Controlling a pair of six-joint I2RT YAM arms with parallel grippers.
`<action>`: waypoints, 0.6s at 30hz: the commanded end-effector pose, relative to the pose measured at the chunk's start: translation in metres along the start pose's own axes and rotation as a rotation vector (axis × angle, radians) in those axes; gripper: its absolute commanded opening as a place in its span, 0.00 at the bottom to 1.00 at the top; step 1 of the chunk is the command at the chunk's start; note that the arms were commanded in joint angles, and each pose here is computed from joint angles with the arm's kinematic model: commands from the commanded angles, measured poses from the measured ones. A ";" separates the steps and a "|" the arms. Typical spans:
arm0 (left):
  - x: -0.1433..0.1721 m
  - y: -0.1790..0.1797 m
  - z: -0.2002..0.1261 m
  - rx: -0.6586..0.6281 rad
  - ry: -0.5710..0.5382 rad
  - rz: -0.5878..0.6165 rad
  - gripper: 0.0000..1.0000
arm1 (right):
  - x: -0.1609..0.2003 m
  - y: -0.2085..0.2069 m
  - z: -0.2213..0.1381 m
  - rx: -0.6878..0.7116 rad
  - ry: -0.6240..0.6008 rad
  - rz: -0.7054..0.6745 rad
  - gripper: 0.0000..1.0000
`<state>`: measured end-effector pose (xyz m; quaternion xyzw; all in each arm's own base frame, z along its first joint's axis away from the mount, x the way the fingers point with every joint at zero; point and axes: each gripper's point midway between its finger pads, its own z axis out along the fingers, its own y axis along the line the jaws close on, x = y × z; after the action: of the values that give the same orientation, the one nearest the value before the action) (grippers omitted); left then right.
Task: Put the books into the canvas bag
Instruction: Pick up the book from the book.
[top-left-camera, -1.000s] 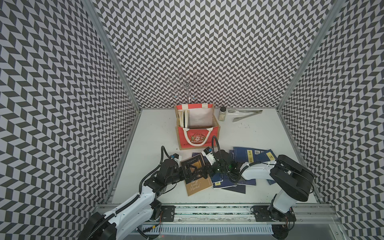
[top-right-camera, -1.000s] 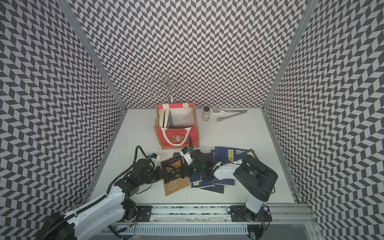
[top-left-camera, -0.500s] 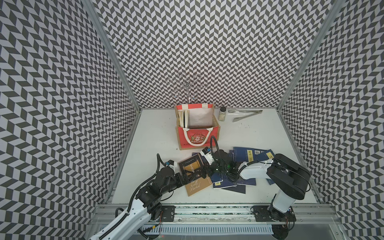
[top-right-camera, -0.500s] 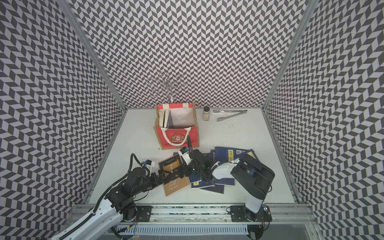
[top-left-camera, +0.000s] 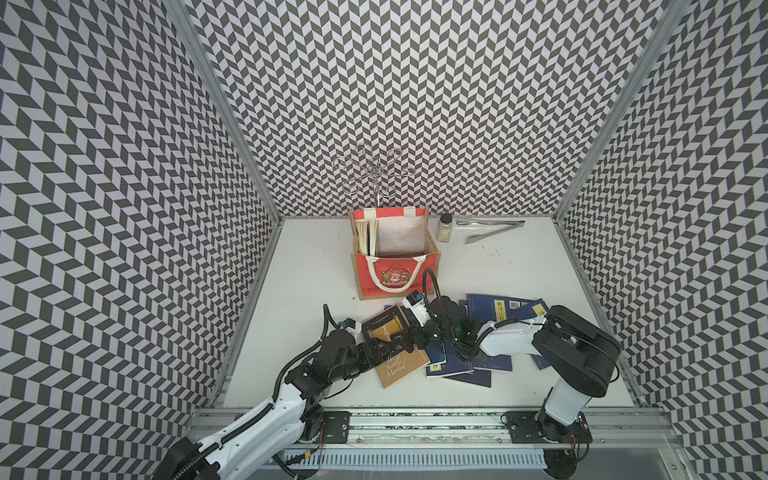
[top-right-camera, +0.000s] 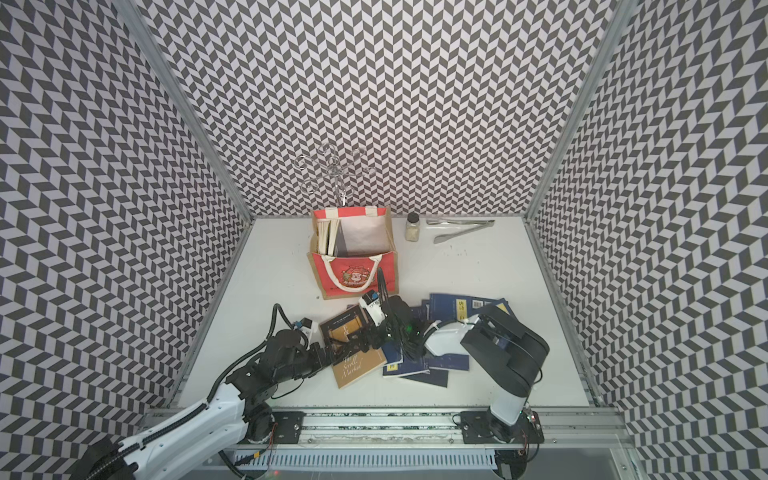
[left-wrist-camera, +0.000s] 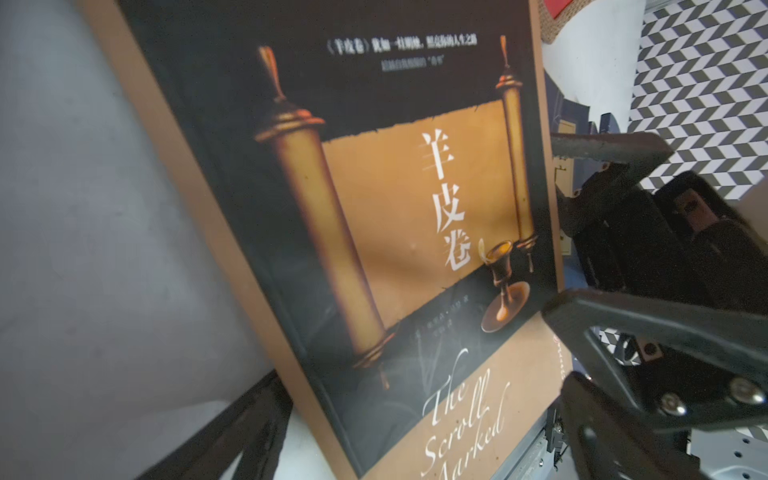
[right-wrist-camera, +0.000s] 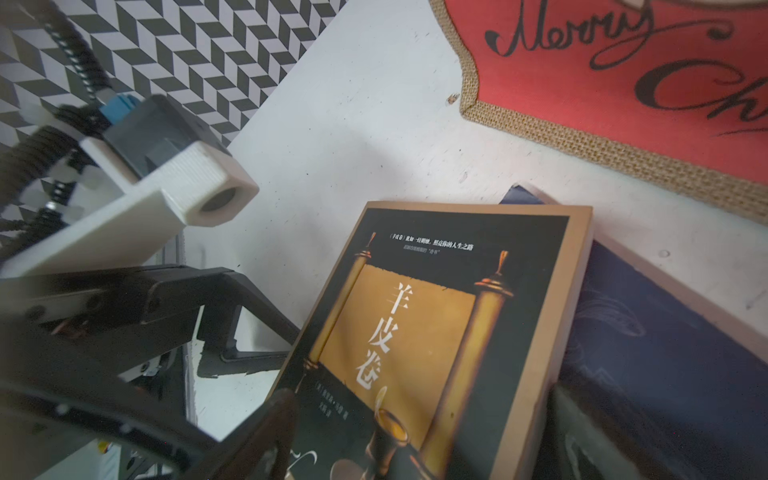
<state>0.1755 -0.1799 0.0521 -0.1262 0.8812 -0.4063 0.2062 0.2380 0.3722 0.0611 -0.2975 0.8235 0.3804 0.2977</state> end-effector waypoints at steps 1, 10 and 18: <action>0.008 0.012 -0.001 0.013 0.020 -0.018 0.98 | 0.082 -0.027 -0.004 0.080 0.245 0.100 0.94; -0.016 -0.002 -0.016 0.178 -0.129 -0.028 0.97 | 0.084 -0.019 -0.004 0.024 0.240 0.095 0.94; -0.009 0.008 -0.001 0.089 -0.031 -0.015 0.97 | 0.077 -0.003 -0.008 -0.050 0.223 0.048 0.91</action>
<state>0.1859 -0.1658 0.0539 -0.1455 0.8523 -0.4436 0.2358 0.2287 0.3716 0.0625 -0.3223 0.8028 0.4001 0.3025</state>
